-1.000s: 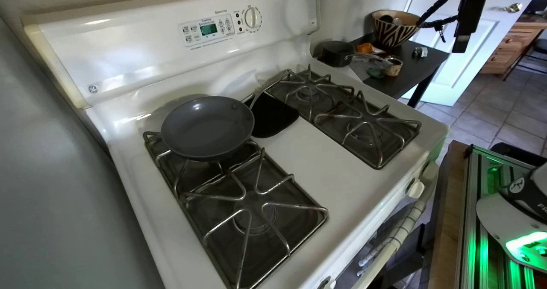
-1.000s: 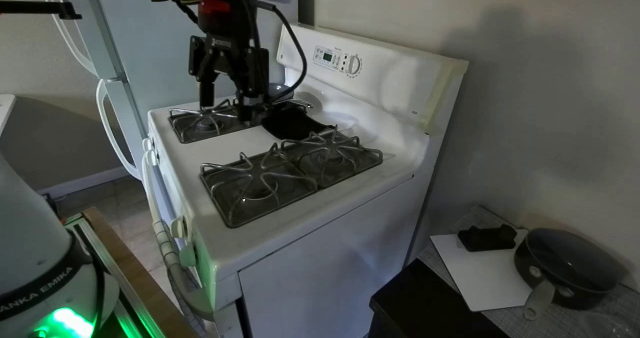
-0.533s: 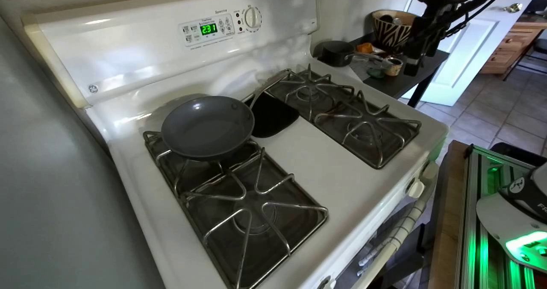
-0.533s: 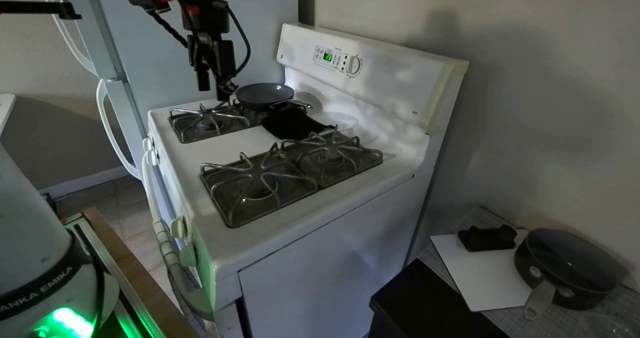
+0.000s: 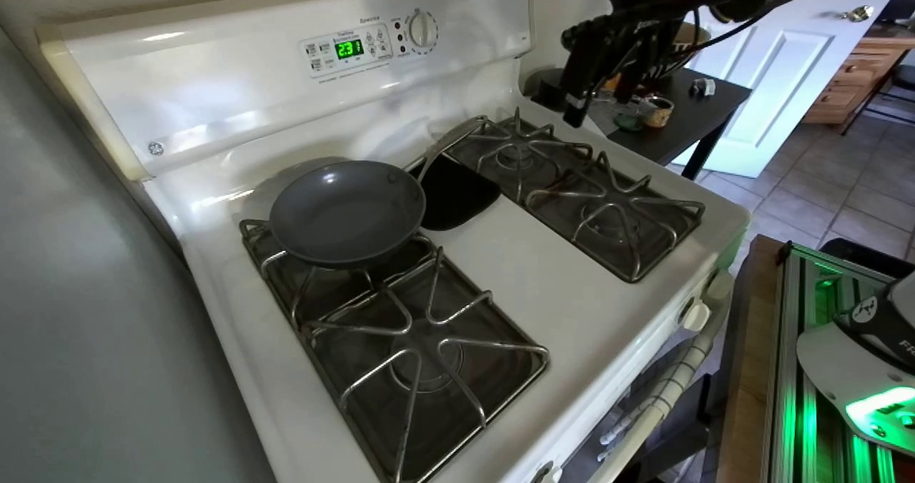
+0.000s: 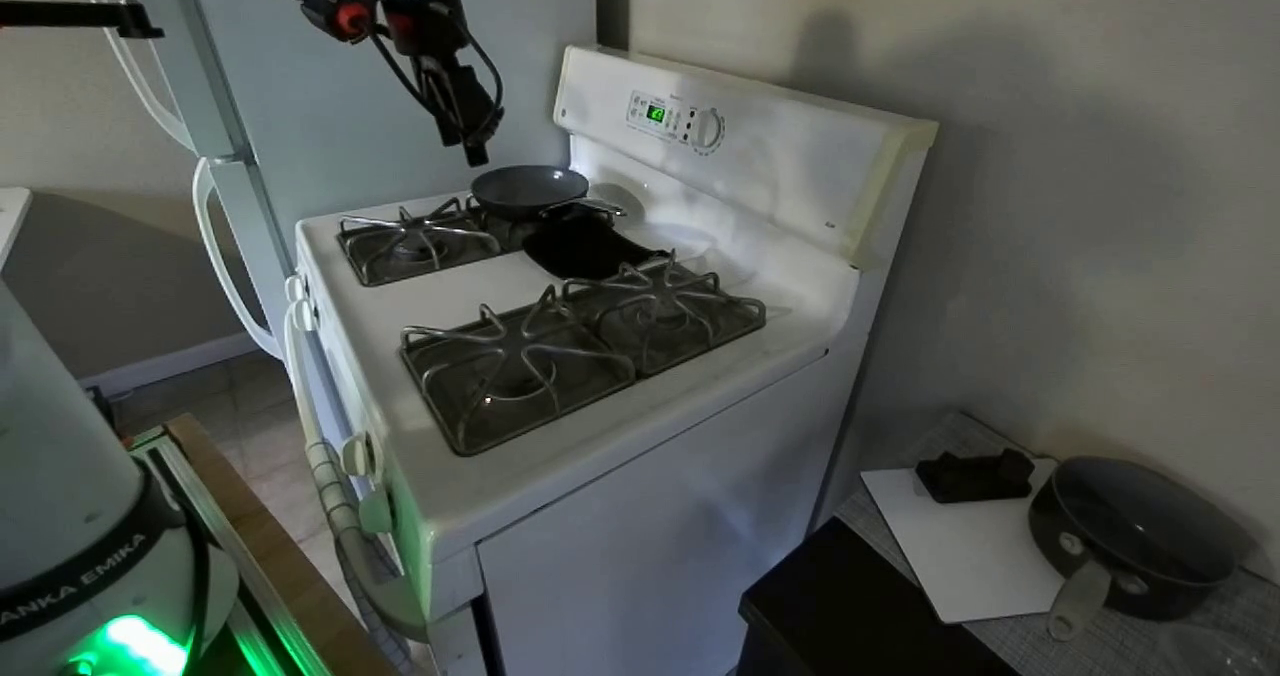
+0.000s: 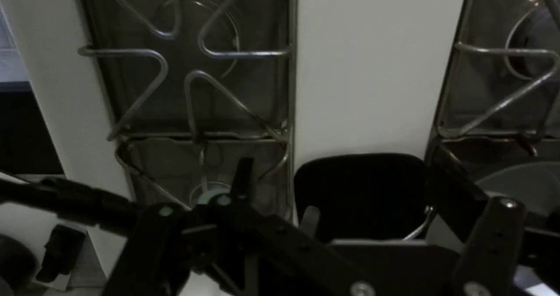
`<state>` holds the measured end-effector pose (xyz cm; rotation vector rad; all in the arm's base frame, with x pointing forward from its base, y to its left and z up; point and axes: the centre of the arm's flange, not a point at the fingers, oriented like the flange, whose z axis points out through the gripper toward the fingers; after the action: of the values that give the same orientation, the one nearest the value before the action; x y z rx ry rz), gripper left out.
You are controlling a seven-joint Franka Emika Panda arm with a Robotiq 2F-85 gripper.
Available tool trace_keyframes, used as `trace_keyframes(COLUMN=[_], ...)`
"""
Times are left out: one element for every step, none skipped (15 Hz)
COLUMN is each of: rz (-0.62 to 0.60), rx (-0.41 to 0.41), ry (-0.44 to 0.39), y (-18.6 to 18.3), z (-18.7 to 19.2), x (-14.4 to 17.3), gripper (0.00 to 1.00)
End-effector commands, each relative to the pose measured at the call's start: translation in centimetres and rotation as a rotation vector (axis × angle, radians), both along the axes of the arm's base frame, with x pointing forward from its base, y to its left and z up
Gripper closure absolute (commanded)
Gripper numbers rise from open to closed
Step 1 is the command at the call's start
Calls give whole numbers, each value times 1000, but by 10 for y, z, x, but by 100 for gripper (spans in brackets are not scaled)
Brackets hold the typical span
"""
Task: Move the pan to the bottom left stove plate
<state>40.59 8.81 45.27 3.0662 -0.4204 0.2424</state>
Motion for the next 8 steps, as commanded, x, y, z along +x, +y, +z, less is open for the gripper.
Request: trace_keyframes(rz=[3, 4, 3, 1, -2, -30, -35, -39], rx=[4, 6, 8, 9, 10, 10, 31, 49], ry=[-16, -18, -18, -16, -16, -41, -76, -81], y=[5, 8, 10, 10, 10, 10, 13, 17], z=[-1, -2, -3, -4, -4, -9, -12, -15], x=[6, 9, 12, 13, 14, 22, 30, 39], gripper=[0, 0, 0, 0, 0, 0, 0, 0])
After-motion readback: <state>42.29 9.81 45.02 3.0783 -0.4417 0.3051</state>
